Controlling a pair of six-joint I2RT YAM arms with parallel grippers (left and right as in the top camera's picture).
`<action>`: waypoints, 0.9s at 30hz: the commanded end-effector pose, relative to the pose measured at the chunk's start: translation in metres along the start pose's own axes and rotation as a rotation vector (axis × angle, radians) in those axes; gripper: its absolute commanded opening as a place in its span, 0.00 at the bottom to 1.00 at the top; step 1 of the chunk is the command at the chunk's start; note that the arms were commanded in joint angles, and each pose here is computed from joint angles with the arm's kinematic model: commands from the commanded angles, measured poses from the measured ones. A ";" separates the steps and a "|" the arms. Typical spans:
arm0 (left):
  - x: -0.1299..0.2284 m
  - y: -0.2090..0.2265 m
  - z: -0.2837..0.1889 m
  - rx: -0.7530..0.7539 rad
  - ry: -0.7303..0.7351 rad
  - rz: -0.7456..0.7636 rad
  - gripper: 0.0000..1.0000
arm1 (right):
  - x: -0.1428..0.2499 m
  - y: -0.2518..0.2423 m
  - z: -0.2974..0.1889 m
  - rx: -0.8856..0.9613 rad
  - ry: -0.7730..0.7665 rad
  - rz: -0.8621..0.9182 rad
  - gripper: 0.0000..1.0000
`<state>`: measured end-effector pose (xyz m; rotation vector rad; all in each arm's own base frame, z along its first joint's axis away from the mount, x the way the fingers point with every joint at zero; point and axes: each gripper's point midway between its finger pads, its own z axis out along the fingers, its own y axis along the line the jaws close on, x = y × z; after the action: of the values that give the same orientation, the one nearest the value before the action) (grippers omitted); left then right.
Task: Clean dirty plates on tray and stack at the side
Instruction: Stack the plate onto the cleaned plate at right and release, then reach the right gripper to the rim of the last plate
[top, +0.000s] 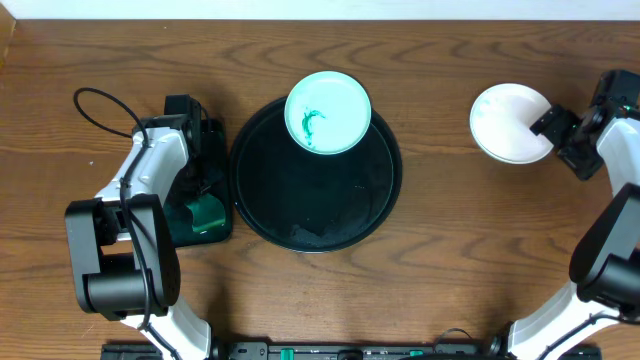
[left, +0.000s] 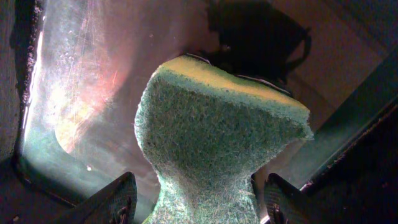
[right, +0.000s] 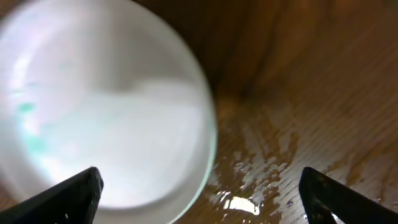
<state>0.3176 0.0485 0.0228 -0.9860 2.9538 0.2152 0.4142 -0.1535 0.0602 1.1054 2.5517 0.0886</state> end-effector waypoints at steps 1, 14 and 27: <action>0.002 0.003 0.002 -0.008 0.009 -0.004 0.66 | -0.013 0.035 -0.060 -0.113 -0.122 -0.191 0.99; 0.002 0.003 0.002 -0.008 0.009 -0.004 0.67 | 0.086 0.164 -0.136 -0.359 -0.157 -0.729 0.99; 0.003 0.003 0.002 -0.008 0.010 -0.004 0.67 | 0.207 0.260 -0.084 -0.464 -0.069 -1.066 0.99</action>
<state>0.3172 0.0485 0.0228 -0.9857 2.9555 0.2159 0.4324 0.1644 0.1384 -0.3720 2.5303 0.3350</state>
